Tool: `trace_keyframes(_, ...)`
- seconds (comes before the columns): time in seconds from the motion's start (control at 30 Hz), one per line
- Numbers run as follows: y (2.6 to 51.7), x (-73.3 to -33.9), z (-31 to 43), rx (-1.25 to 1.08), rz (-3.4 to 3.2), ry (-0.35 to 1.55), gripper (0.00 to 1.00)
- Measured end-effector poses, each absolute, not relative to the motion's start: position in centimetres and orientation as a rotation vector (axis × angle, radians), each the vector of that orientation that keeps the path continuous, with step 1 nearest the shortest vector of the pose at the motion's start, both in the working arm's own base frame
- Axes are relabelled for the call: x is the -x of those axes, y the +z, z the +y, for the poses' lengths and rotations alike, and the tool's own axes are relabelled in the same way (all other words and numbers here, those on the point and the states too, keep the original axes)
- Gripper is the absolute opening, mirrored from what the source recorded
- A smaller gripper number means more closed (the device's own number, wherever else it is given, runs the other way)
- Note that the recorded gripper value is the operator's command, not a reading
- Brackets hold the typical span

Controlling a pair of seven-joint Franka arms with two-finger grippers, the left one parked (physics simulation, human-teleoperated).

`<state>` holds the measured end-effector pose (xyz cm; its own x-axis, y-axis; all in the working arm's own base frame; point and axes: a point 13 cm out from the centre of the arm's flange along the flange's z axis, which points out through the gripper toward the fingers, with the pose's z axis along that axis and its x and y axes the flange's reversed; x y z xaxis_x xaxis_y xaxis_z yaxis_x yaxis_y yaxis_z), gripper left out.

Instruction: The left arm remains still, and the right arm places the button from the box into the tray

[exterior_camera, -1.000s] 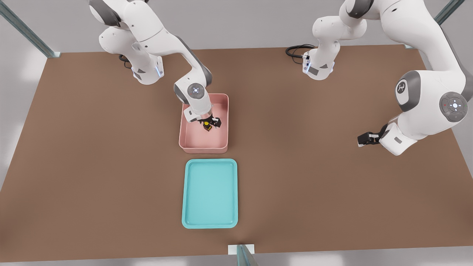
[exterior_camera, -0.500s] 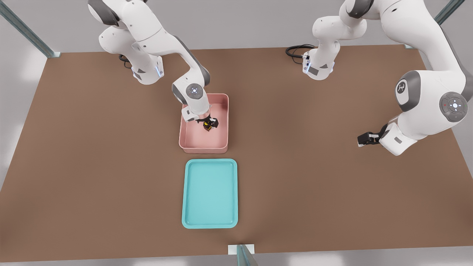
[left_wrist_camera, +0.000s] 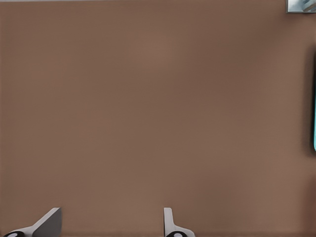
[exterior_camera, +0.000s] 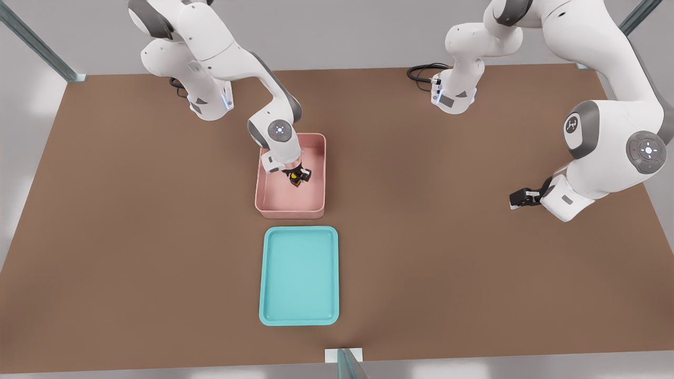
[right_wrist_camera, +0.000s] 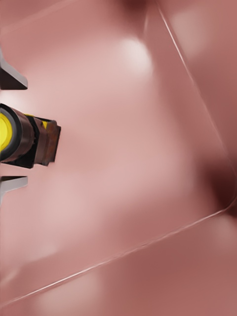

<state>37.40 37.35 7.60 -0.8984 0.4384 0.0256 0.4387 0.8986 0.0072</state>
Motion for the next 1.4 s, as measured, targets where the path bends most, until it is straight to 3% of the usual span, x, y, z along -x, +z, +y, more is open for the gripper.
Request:
trace_keyframes(0.23,7.6,-37.5,37.3,0.719,-3.035,-0.022,0.48)
trace_keyframes(0.4,7.8,-37.7,37.3,0.729,-3.035,-0.028,0.41)
trace_keyframes(0.63,11.1,-38.7,37.9,0.742,-3.056,-0.090,0.41)
trace_keyframes(0.83,18.2,-41.8,39.5,0.774,-3.090,-0.201,0.41)
trace_keyframes(1.03,24.5,-49.5,39.1,0.896,-3.095,-0.262,0.41)
trace_keyframes(1.4,25.1,-62.5,39.4,1.037,-3.067,-0.250,0.41)
